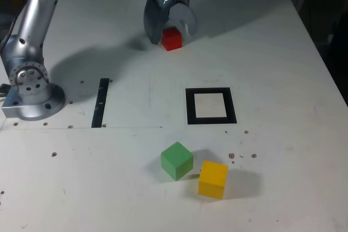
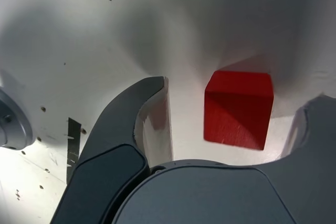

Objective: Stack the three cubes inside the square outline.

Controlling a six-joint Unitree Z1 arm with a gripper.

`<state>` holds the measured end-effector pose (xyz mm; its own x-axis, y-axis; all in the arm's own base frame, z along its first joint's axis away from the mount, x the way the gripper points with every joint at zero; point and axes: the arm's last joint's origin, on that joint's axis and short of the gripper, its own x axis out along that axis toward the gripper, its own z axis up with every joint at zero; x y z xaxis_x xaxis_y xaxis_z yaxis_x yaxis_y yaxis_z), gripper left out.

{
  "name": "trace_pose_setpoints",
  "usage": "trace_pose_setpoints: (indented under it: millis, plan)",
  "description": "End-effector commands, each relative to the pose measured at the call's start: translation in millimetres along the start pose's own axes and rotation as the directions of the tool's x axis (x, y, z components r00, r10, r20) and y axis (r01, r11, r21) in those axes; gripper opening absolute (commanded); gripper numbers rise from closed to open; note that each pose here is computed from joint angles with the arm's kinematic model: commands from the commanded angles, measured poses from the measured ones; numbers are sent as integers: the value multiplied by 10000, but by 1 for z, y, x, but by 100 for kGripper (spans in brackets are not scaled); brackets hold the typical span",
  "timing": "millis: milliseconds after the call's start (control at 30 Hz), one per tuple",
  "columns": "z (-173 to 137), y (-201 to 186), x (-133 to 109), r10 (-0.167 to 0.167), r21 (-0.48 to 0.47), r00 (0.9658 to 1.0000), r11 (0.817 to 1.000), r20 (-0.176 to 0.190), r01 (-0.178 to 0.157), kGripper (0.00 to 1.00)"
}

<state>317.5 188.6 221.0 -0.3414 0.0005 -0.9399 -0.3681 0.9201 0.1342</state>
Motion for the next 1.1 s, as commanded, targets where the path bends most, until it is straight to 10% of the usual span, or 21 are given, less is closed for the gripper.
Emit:
trace_pose_setpoints:
  millis: [0, 533, 1067]
  plan:
    - [1, 4, 4, -127, -37, 9999, 9999, -54, 127, 71]
    - [6, 5, 9, -610, 150, 9975, 9981, 364, 605, 38]
    - [-35, -33, -47, -77, 972, 9899, 9952, 1416, -62, 28]
